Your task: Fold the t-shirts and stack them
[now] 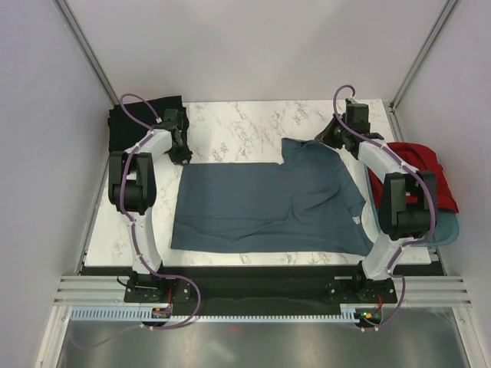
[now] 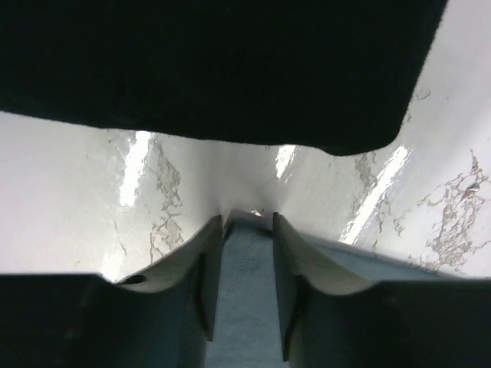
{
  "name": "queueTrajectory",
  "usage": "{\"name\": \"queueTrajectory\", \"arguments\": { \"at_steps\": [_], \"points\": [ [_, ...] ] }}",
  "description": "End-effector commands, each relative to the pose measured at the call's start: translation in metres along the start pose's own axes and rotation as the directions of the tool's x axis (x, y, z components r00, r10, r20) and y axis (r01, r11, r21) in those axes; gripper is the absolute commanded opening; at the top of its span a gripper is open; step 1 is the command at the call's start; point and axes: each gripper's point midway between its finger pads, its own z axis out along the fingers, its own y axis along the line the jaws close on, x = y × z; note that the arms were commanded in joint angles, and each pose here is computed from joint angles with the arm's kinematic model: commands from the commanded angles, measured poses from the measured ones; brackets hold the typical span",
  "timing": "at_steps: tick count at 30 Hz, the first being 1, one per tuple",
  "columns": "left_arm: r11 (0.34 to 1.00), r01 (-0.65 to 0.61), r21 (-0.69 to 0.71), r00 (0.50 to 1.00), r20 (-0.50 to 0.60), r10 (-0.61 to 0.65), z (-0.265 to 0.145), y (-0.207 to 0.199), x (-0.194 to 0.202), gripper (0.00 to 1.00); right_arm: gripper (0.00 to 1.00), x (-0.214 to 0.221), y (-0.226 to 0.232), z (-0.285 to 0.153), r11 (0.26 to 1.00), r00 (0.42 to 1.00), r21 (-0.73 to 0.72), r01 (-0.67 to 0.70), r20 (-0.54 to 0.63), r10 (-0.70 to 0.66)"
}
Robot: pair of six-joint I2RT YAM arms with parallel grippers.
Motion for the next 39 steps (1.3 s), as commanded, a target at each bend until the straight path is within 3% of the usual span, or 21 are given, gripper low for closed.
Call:
{"name": "queueTrajectory", "arguments": {
  "at_steps": [1, 3, 4, 7, 16, 23, 39],
  "points": [
    [1.000, 0.002, 0.000, 1.000, 0.008, -0.002, 0.001, -0.002, 0.000, 0.29, 0.00, -0.009, 0.014, -0.012, 0.999, 0.999, -0.040, 0.018, 0.037, -0.016],
    [1.000, 0.002, 0.007, 1.000, 0.006, -0.002, 0.001, -0.003, -0.001, 0.21, 0.00, -0.008, 0.013, -0.014, 0.999, 0.999, -0.037, 0.020, 0.037, -0.019],
    [1.000, 0.003, 0.017, 1.000, 0.004, -0.003, 0.001, -0.005, -0.001, 0.12, 0.00, -0.009, 0.013, -0.015, 0.999, 0.999, -0.033, 0.022, 0.039, -0.020],
    [0.999, 0.004, 0.034, 1.000, 0.008, -0.004, -0.003, -0.010, -0.003, 0.02, 0.00, -0.010, 0.014, -0.018, 0.999, 0.999, -0.033, 0.025, 0.040, -0.023],
    [0.996, 0.028, 0.079, 0.993, 0.114, -0.037, -0.063, -0.011, -0.021, 0.02, 0.00, -0.013, 0.026, -0.072, 0.999, 0.997, -0.036, 0.041, 0.072, -0.039],
    [0.996, 0.045, 0.082, 0.989, 0.135, -0.056, -0.094, 0.005, 0.001, 0.02, 0.00, 0.020, 0.002, -0.117, 0.998, 0.998, 0.060, 0.008, 0.061, -0.012],
    [0.996, 0.000, 0.092, 0.986, 0.167, -0.015, -0.112, 0.026, 0.034, 0.02, 0.00, 0.064, -0.026, -0.213, 0.988, 0.992, 0.153, 0.002, 0.121, -0.021]
  ]
}}
